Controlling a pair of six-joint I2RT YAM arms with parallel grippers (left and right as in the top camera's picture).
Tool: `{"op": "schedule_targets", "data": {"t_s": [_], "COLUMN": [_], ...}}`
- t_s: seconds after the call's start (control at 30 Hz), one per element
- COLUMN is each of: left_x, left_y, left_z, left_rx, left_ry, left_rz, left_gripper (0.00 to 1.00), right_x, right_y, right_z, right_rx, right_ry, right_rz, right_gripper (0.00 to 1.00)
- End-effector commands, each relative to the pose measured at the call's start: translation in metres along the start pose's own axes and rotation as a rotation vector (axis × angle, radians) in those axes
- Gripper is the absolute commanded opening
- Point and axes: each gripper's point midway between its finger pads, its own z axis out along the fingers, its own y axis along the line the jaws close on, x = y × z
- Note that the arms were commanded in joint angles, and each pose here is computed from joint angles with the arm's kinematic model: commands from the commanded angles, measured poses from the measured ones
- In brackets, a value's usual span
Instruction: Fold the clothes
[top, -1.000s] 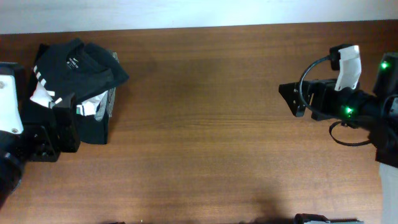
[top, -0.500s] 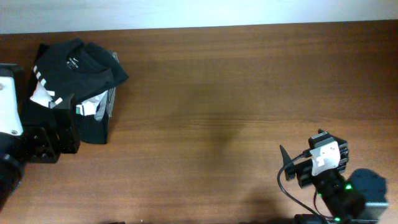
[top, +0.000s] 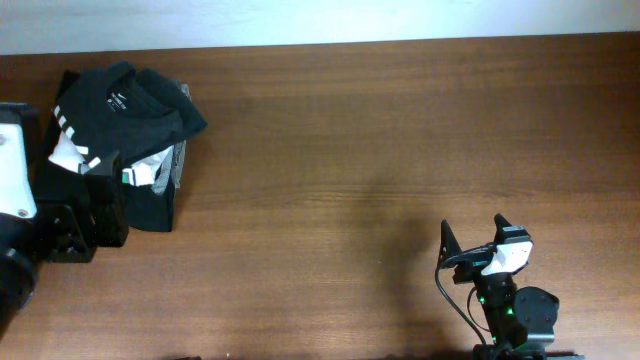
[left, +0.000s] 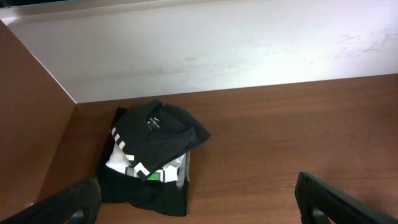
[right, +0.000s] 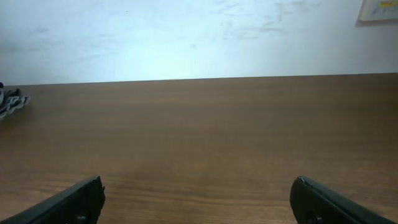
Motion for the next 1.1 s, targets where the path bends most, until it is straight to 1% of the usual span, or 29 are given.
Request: {"op": "schedule_targets", "data": {"t_s": [0.0, 0.5, 0.57, 0.6, 0.67, 0.7, 0.8, 0.87, 0.9, 0.93, 1.0, 1.03, 1.07], "left_x": [0.000, 0.000, -0.019, -0.031, -0.040, -0.037, 0.006, 0.036, 0.058, 0.079, 0.104, 0.124, 0.138], "left_y": [0.000, 0.000, -0.006, -0.009, -0.017, -0.021, -0.024, -0.026, -0.027, -0.030, -0.033, -0.035, -0.037], "left_z": [-0.001, 0.001, 0.016, 0.025, 0.042, 0.052, 0.088, 0.099, 0.105, 0.108, 0.107, 0.106, 0.105], "left_rx": [-0.004, 0.002, 0.049, 0.073, 0.125, 0.149, 0.151, 0.145, 0.138, 0.135, 0.132, 0.130, 0.128], "left_ry": [0.000, 0.000, -0.070, -0.129, -0.214, -0.239, -0.271, -0.294, -0.301, -0.314, -0.338, -0.356, -0.369], "left_rz": [-0.011, -0.008, 0.001, 0.010, 0.027, 0.033, 0.040, 0.044, 0.045, 0.047, 0.051, 0.054, 0.057], "left_gripper": [0.99, 0.99, 0.99, 0.99, 0.99, 0.99, 0.99, 0.99, 0.99, 0.99, 0.99, 0.99, 0.99], "right_x": [0.002, 0.002, 0.002, 0.002, 0.002, 0.002, 0.002, 0.002, 0.002, 0.002, 0.002, 0.002, 0.002], "right_y": [-0.001, -0.001, -0.001, -0.001, -0.001, -0.001, -0.001, -0.001, -0.001, -0.001, -0.001, -0.001, -0.001], "right_z": [0.000, 0.000, 0.000, 0.000, 0.000, 0.000, 0.000, 0.000, 0.000, 0.000, 0.000, 0.000, 0.000], "right_rx": [0.008, 0.008, 0.008, 0.008, 0.008, 0.008, 0.008, 0.008, 0.008, 0.008, 0.008, 0.008, 0.008], "right_ry": [-0.005, -0.005, -0.005, -0.005, -0.005, -0.005, -0.005, -0.005, -0.005, -0.005, -0.005, -0.005, -0.005], "right_rz": [0.011, 0.011, 0.011, 0.011, 0.011, 0.011, 0.011, 0.011, 0.011, 0.011, 0.011, 0.011, 0.011], "right_gripper": [0.99, 0.99, 0.99, 0.99, 0.99, 0.99, 0.99, 0.99, 0.99, 0.99, 0.99, 0.99, 0.99]}}
